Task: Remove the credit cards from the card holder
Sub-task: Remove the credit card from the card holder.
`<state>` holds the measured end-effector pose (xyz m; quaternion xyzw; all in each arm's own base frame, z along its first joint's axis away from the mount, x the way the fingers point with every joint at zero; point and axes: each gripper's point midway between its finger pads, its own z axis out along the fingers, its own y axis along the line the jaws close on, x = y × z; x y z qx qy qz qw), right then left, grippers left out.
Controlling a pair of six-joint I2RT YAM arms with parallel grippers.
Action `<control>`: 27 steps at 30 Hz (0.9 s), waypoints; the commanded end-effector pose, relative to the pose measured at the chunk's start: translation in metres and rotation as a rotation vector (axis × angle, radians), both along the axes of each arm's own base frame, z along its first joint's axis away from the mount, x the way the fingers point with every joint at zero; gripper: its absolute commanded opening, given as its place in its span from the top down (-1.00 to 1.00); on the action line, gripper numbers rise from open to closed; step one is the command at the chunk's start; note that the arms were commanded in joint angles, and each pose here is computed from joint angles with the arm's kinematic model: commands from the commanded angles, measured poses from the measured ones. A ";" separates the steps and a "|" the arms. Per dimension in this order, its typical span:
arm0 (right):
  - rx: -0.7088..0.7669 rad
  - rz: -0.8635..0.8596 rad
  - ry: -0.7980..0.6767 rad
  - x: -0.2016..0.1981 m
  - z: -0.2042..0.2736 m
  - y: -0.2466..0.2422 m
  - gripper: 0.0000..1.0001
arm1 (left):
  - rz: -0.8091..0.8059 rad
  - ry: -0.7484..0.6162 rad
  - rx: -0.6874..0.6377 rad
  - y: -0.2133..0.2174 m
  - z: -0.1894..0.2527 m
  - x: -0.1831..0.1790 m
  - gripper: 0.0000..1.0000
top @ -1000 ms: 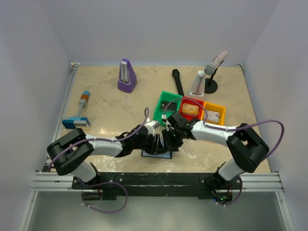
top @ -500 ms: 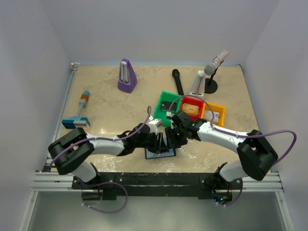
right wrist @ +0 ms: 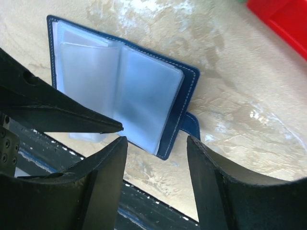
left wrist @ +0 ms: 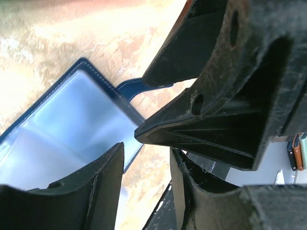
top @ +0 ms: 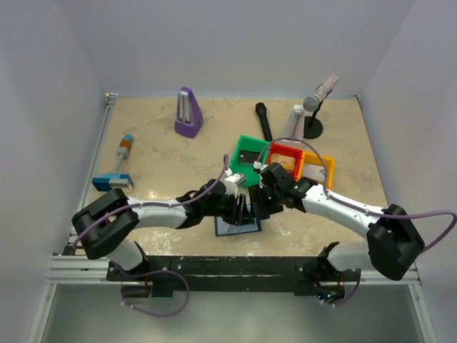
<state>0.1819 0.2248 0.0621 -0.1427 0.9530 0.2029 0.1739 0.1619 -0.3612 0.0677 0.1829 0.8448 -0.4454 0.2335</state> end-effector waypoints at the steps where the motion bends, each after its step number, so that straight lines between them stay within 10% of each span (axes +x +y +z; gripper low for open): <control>1: 0.009 -0.042 -0.013 -0.003 0.004 -0.008 -0.16 | -0.020 -0.109 -0.100 -0.023 0.045 0.016 0.05; 27: 0.008 0.018 0.024 -0.001 -0.007 0.002 -0.06 | 0.301 -0.082 0.191 0.083 -0.011 0.013 0.00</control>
